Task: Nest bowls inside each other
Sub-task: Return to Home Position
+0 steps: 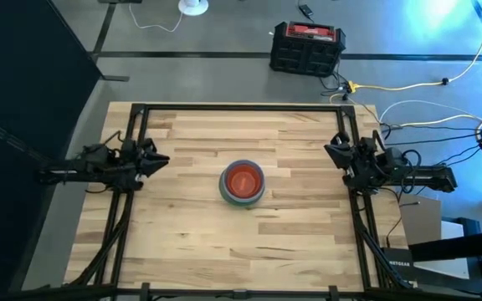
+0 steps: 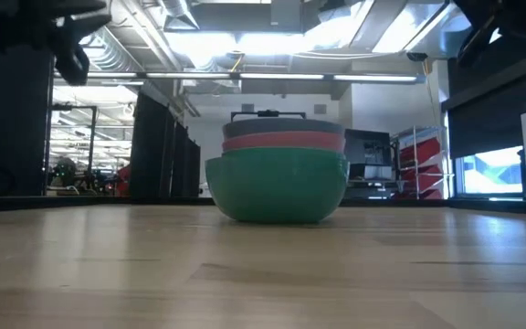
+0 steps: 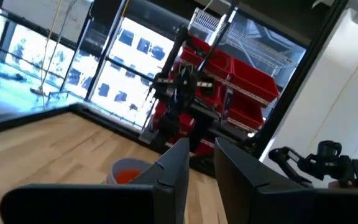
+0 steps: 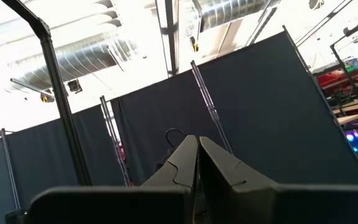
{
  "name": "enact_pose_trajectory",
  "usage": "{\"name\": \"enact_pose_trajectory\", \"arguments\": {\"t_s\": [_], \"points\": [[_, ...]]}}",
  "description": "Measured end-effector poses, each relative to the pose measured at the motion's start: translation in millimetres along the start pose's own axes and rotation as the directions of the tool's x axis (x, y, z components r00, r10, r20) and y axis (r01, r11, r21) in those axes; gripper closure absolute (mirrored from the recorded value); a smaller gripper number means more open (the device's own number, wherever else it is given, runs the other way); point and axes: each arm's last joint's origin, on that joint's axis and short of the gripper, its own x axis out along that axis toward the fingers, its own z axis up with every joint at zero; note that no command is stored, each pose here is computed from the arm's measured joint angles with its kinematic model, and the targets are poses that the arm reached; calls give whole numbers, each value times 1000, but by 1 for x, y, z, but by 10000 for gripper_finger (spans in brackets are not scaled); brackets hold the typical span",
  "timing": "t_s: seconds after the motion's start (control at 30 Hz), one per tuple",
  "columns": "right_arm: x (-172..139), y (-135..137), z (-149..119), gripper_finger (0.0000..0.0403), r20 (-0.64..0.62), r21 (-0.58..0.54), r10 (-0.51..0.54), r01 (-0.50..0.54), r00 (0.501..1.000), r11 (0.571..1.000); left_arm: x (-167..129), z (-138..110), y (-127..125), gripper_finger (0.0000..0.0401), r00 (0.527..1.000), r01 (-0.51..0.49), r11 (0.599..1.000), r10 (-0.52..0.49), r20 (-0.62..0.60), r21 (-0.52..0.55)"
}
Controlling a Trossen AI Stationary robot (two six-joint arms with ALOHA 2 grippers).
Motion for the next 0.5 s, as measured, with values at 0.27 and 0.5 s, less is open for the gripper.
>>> {"name": "enact_pose_trajectory", "arguments": {"t_s": [0.27, 0.5], "points": [[-3, -5, -12, 403, -30, 25, -18, 18, 999, 1000, 4, -21, 9, 342, 999, -14, 1000, 13, -46, -22], [-6, -9, -22, 403, -55, 47, -33, 36, 998, 998, 5, -40, 16, 342, 996, -28, 999, 24, -85, -42]]}}
